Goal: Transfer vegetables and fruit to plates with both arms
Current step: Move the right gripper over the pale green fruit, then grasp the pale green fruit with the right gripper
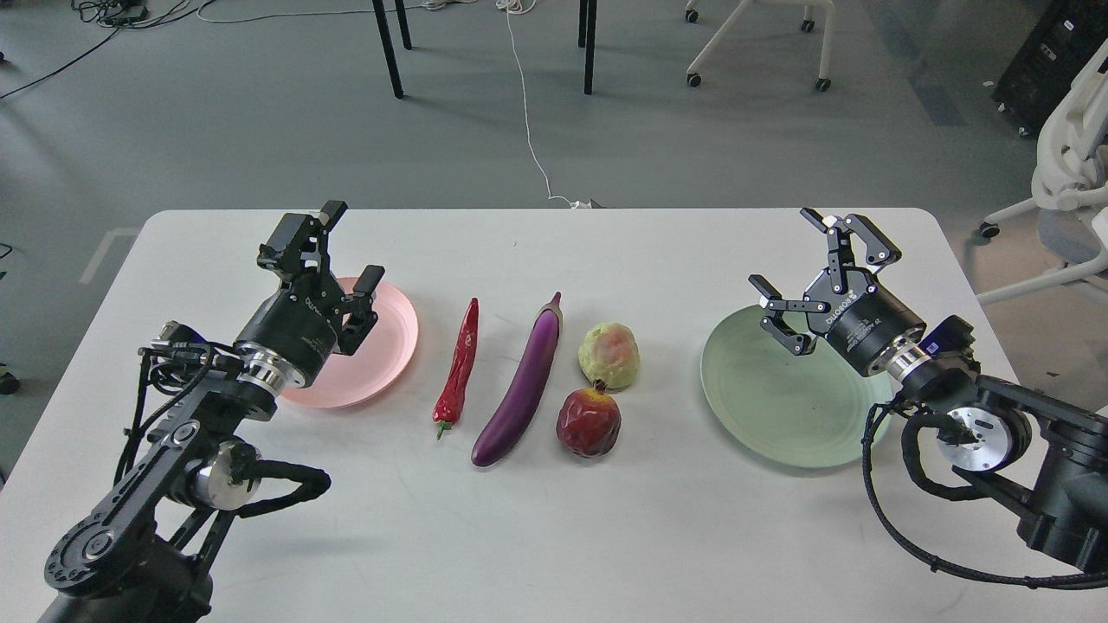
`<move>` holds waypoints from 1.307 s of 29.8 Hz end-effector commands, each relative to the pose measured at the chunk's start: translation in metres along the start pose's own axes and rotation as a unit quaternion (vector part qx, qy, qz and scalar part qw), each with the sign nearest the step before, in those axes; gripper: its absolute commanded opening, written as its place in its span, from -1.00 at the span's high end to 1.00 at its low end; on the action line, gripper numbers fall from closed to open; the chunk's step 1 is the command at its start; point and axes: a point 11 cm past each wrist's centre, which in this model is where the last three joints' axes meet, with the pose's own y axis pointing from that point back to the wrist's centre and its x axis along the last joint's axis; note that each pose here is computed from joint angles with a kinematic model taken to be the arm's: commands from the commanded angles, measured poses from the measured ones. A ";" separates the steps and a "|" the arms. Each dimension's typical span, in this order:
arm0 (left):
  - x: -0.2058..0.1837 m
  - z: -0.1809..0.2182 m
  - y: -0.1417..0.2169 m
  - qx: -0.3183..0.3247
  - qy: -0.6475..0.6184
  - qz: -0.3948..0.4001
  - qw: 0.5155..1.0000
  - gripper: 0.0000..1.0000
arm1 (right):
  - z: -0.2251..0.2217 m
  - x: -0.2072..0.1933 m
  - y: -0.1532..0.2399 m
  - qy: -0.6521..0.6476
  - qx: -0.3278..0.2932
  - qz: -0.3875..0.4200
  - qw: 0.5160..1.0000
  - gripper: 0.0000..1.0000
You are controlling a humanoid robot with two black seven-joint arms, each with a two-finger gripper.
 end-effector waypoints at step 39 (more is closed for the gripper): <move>-0.019 0.018 -0.001 -0.023 -0.010 -0.038 0.999 -0.97 | 0.037 -0.138 -0.125 0.769 -0.300 -0.392 0.406 -0.97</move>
